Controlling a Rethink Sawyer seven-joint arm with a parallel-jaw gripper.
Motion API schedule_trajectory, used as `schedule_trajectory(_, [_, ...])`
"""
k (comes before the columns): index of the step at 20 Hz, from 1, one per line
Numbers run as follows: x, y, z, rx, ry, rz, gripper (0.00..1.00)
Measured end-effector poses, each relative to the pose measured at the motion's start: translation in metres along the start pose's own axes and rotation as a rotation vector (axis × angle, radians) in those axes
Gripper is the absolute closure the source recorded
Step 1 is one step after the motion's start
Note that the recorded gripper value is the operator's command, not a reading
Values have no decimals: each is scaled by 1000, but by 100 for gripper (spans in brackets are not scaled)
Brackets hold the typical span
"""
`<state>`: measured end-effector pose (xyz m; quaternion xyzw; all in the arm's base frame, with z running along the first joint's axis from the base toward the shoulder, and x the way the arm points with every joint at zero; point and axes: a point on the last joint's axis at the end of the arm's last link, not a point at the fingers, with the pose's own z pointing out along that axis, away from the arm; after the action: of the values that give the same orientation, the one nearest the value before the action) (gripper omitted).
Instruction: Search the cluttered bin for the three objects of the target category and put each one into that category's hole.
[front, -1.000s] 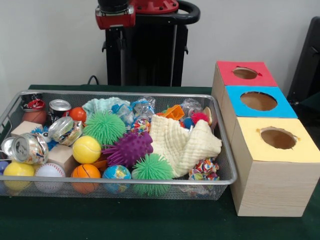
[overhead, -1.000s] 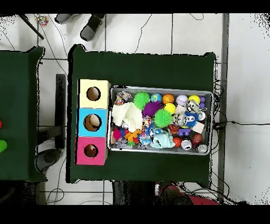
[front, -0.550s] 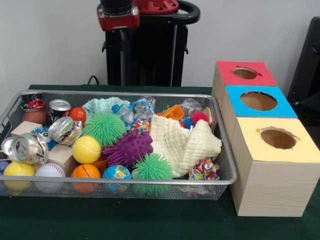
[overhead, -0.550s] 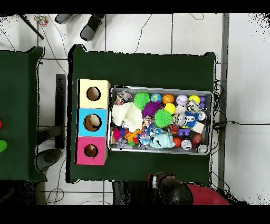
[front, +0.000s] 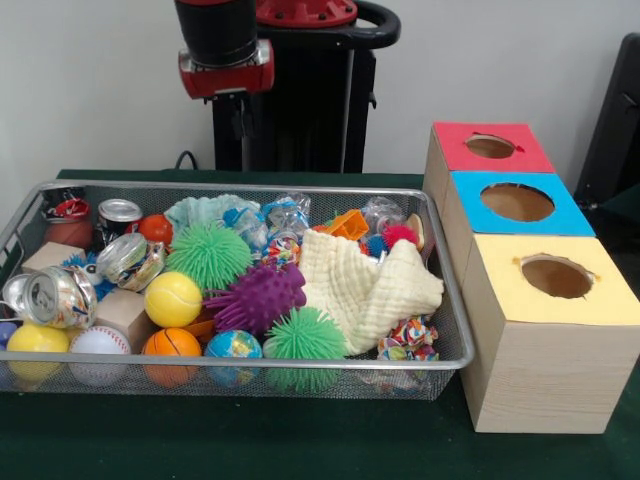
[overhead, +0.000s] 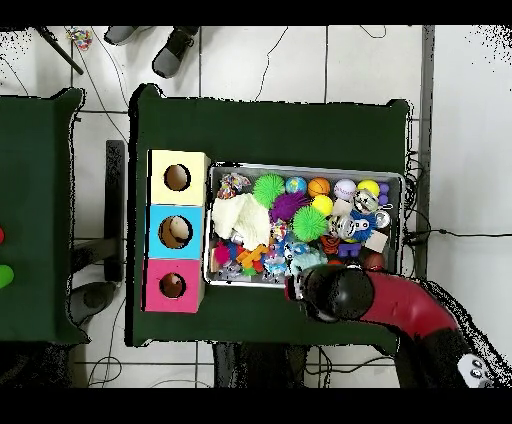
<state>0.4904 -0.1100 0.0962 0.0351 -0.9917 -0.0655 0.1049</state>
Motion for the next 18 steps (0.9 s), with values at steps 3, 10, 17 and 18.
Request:
schedule_trajectory(3, [-33, -9, -7, -6, -14, 5, 100])
schedule_trajectory(10, [-104, -25, -28, -4, -58, 10, 100])
schedule_trajectory(17, [-162, -37, -58, -7, -140, 22, 100])
schedule_trajectory(18, [-169, -42, -63, 0, -158, 27, 100])
